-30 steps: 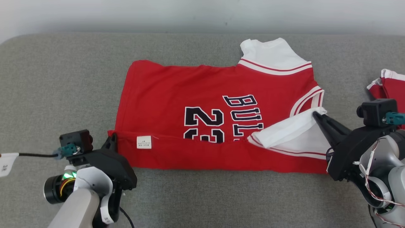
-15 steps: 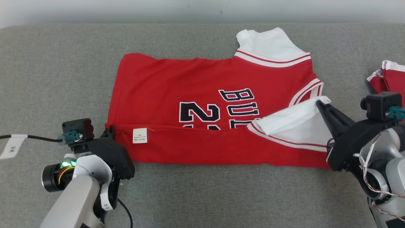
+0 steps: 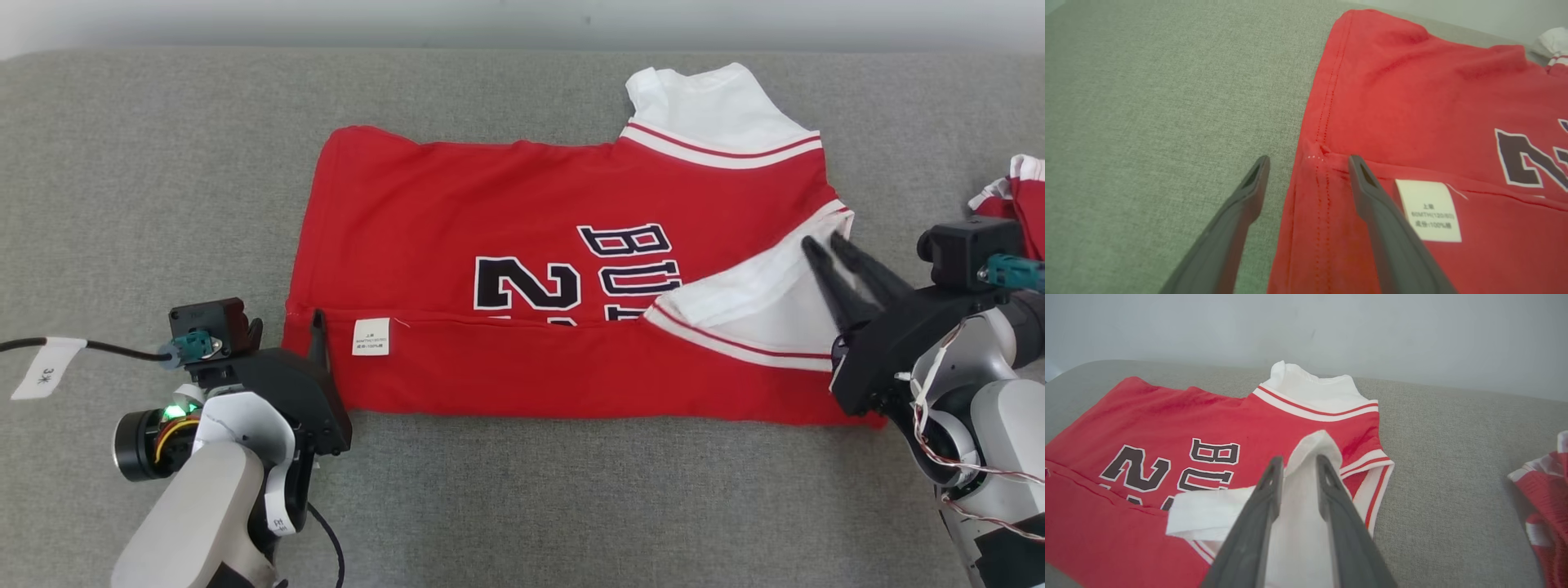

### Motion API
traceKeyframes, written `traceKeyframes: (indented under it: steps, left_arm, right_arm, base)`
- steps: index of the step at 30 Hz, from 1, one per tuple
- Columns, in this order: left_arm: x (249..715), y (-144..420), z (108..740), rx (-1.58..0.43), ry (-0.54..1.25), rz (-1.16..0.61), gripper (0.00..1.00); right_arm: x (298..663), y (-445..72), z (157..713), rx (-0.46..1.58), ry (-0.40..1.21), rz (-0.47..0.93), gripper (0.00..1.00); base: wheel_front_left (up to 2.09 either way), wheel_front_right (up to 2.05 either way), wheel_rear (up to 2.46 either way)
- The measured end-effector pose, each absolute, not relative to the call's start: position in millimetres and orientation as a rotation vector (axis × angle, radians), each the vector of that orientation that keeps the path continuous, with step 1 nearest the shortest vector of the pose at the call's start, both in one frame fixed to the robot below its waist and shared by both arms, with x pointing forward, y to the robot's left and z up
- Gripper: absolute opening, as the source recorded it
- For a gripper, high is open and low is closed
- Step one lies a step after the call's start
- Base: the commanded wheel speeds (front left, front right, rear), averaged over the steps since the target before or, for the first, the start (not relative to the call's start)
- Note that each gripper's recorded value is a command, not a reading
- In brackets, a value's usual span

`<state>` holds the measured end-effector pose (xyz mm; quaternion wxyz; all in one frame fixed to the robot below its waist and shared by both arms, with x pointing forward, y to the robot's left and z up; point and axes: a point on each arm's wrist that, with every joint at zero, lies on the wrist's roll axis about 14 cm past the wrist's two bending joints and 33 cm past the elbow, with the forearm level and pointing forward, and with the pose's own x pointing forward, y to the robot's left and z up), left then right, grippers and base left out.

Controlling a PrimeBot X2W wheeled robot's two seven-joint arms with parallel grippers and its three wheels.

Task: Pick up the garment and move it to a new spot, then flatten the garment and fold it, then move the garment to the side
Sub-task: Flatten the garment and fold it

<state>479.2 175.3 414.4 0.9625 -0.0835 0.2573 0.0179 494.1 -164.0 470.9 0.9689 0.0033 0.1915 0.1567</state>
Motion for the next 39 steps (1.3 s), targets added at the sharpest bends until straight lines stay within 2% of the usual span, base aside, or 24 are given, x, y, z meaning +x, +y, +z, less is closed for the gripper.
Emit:
traceKeyframes:
  steps: [8,18,35,36,37,38,39]
  left_arm:
    - [460.3,189.1,419.2,-0.150,0.488,0.058,1.00]
    - [413.9,184.0,409.8,-0.175,0.539,0.055,1.00]
    - [429.1,178.7,388.1,-0.164,0.588,0.054,1.00]
    - [429.9,177.5,386.6,-0.158,0.592,0.047,0.49]
    - [431.0,176.0,386.1,-0.157,0.593,0.039,0.38]
    - [431.4,173.6,385.0,-0.159,0.593,0.031,0.00]
    - [431.4,171.7,383.7,-0.160,0.594,0.026,0.00]
  right_arm:
    - [491.4,-173.0,487.0,0.028,0.329,0.281,1.00]
    - [437.8,-191.3,485.2,0.099,0.396,0.192,1.00]
    - [410.1,-183.2,438.1,0.191,0.522,0.113,1.00]
    - [408.9,-184.1,435.0,0.193,0.531,0.106,1.00]
    - [407.4,-185.0,431.7,0.194,0.540,0.099,1.00]
    - [405.3,-186.0,428.1,0.194,0.551,0.091,1.00]
    - [404.0,-188.0,424.6,0.194,0.560,0.081,1.00]
  base:
    - [0.00,0.00,0.00]
    - [0.00,0.00,0.00]
    - [0.00,0.00,0.00]
    - [0.00,0.00,0.00]
    - [0.00,0.00,0.00]
    - [0.00,0.00,0.00]
    - [0.00,0.00,0.00]
